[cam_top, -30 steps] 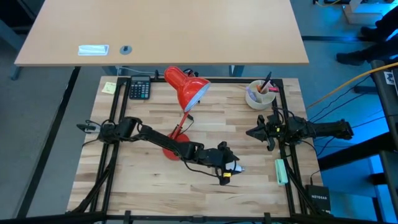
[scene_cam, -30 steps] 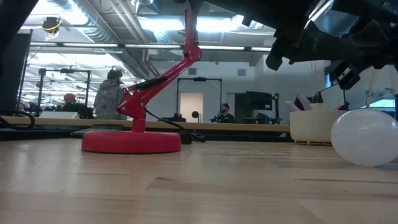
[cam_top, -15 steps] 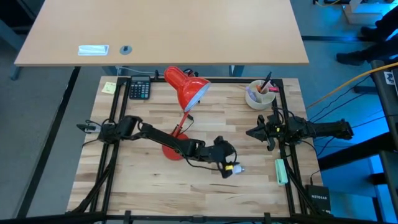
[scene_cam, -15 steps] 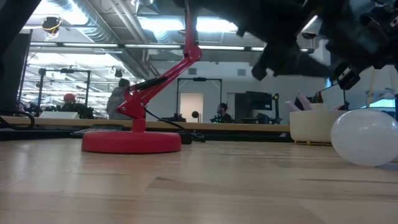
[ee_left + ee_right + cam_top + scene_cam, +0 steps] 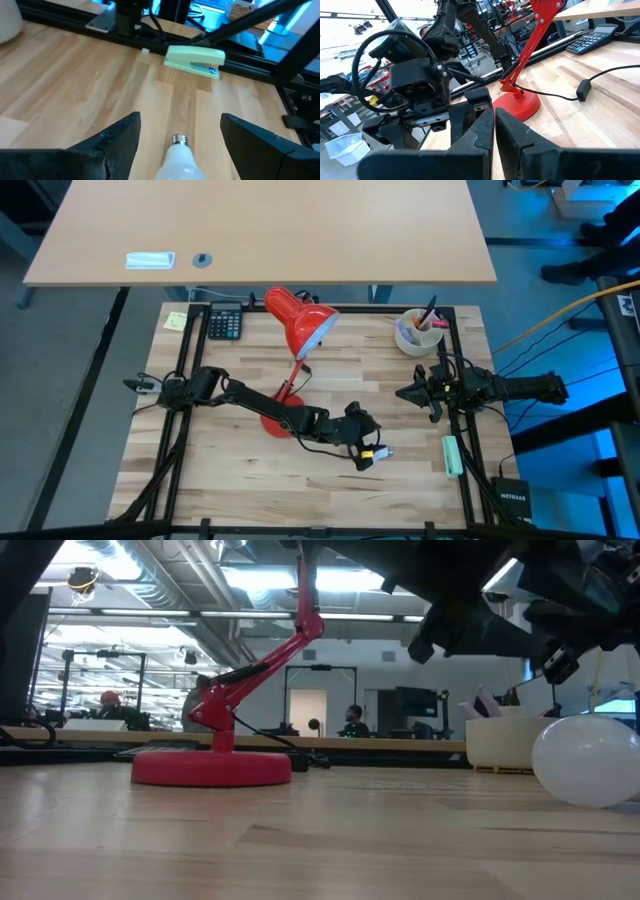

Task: Screw lightbulb
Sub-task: Insert the light bulb into the lamp

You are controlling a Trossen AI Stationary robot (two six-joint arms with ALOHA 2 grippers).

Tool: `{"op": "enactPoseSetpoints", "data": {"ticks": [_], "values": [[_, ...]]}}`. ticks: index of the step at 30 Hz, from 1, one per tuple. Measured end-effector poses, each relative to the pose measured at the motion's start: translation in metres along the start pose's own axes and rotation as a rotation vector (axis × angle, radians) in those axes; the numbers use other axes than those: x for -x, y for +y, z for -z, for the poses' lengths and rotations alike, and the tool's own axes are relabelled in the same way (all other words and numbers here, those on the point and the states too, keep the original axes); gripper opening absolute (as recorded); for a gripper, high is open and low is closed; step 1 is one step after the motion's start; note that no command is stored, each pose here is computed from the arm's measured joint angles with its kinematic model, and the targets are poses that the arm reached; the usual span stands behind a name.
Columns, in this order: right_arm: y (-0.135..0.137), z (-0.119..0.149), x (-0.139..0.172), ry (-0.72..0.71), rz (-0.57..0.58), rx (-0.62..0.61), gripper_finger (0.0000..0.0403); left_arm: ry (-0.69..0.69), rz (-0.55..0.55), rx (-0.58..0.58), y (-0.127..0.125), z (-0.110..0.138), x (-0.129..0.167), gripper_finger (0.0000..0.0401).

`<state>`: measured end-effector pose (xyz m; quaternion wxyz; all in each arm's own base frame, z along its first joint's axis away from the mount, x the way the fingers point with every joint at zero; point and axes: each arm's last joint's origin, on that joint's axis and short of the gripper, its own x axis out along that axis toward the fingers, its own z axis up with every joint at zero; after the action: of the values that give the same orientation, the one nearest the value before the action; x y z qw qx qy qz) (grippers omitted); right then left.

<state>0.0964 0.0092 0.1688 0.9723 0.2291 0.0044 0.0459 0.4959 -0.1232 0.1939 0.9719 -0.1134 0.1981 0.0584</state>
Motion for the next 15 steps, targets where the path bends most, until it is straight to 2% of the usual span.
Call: {"op": "enactPoseSetpoints", "data": {"ticks": [5,7,15], "values": [[0.0,0.0,0.0,0.0,0.0,0.0,0.0021,0.047,0.032,-0.039,-0.006,0.011,-0.002,0.0265],[0.0,0.0,0.0,0.001,0.001,0.001,0.0021,0.082,0.025,-0.051,-0.005,0.022,-0.007,0.0265],[0.0,0.0,0.0,0.004,0.002,0.004,0.0021,0.106,0.012,-0.064,-0.005,0.04,-0.017,0.0265]]}}
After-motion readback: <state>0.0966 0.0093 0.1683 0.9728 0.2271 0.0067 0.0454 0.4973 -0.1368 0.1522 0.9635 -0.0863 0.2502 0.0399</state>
